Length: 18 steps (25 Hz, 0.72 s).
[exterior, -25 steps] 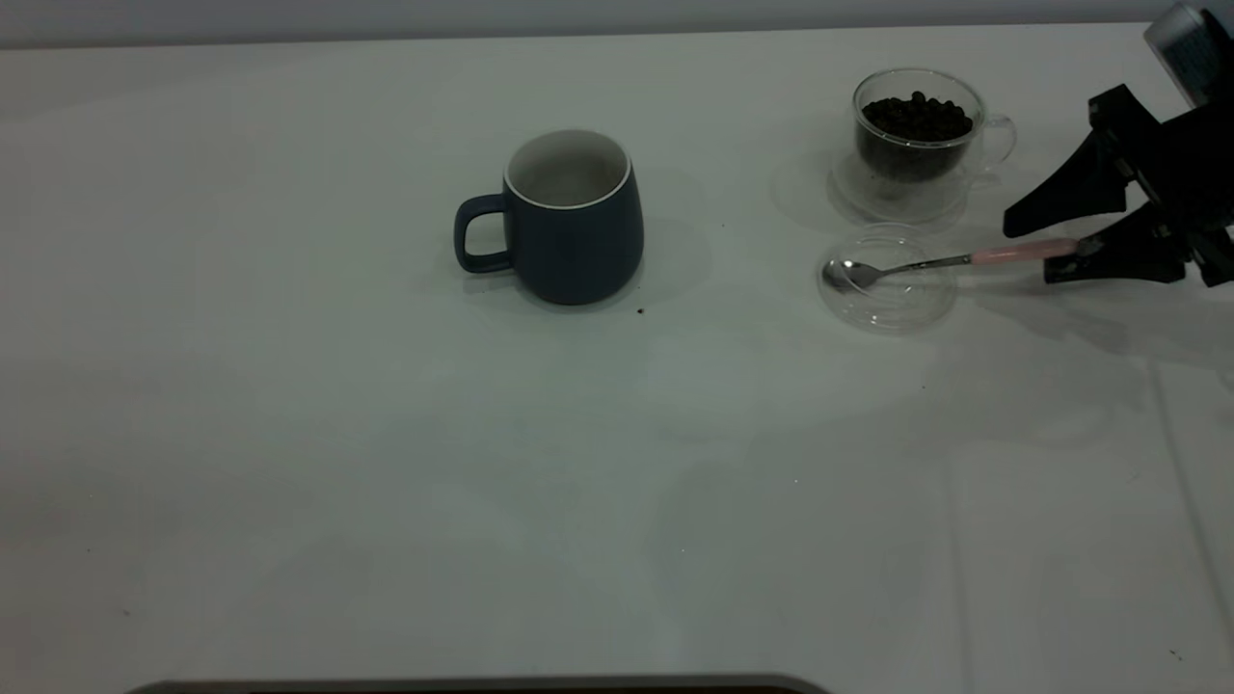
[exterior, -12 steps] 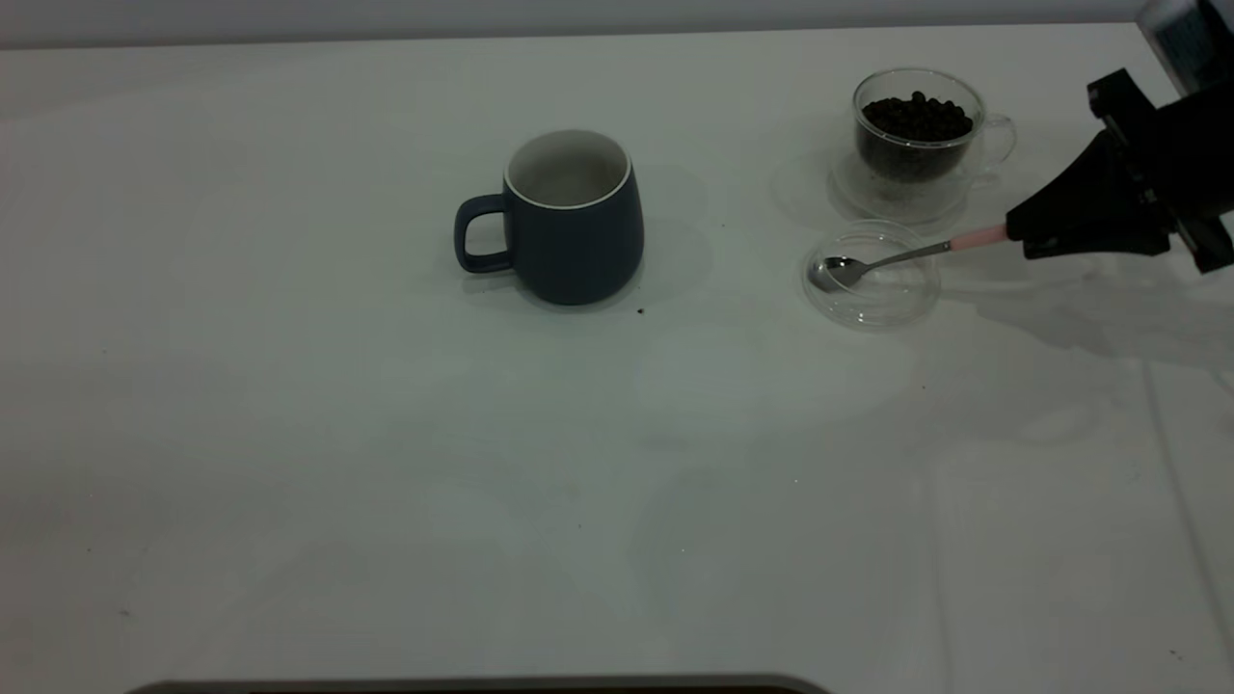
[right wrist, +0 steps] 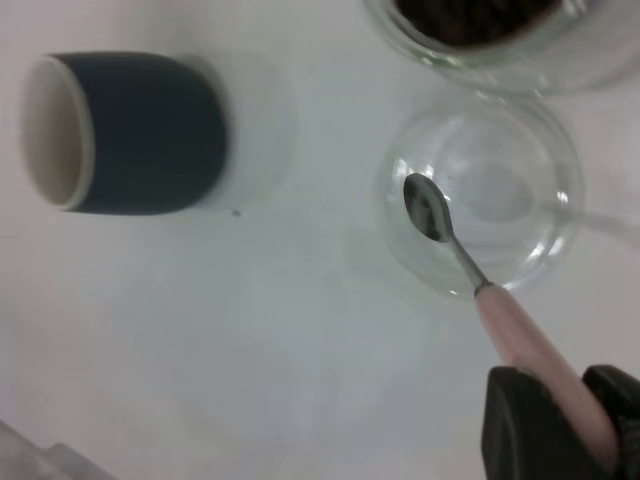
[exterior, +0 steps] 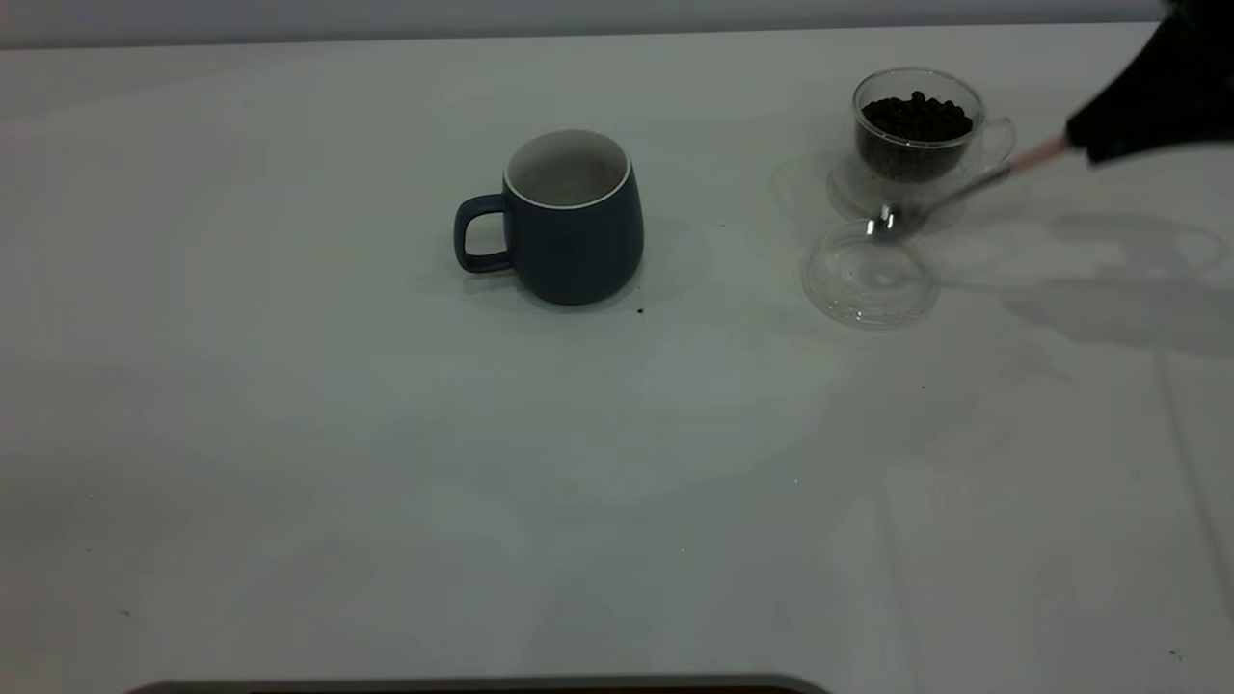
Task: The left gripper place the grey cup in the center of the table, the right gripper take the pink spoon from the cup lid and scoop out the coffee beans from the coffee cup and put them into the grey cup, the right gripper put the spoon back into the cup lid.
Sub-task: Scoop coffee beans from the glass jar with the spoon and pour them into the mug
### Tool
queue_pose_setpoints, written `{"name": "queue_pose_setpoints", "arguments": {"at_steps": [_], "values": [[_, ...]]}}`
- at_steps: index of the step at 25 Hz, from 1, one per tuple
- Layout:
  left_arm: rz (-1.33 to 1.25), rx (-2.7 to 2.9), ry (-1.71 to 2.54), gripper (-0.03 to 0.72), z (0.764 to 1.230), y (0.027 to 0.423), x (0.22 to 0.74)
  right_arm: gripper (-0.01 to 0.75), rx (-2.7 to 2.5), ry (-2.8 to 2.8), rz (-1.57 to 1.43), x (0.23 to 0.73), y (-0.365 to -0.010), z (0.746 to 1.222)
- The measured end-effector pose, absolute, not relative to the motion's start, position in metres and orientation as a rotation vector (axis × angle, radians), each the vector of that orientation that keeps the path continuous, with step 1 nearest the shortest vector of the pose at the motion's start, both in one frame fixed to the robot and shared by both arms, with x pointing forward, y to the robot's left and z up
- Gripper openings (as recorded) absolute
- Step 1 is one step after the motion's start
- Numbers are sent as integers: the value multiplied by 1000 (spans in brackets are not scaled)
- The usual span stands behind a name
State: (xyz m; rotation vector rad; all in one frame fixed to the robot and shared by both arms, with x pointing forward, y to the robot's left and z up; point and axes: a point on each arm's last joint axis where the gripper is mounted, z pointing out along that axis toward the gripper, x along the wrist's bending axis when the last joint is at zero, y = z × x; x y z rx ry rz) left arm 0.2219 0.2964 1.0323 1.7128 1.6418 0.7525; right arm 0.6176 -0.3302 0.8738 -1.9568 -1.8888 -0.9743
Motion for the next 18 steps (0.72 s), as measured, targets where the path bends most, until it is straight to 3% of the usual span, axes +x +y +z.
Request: {"name": "queue_pose_setpoints", "arguments": {"at_steps": [7, 18], "values": [[753, 1713, 1642, 569, 1032, 296, 222, 114, -2032, -2088, -1130, 623, -329, 931], [753, 1713, 1642, 569, 1032, 296, 222, 114, -2109, -2283, -1060, 639, -315, 903]]}}
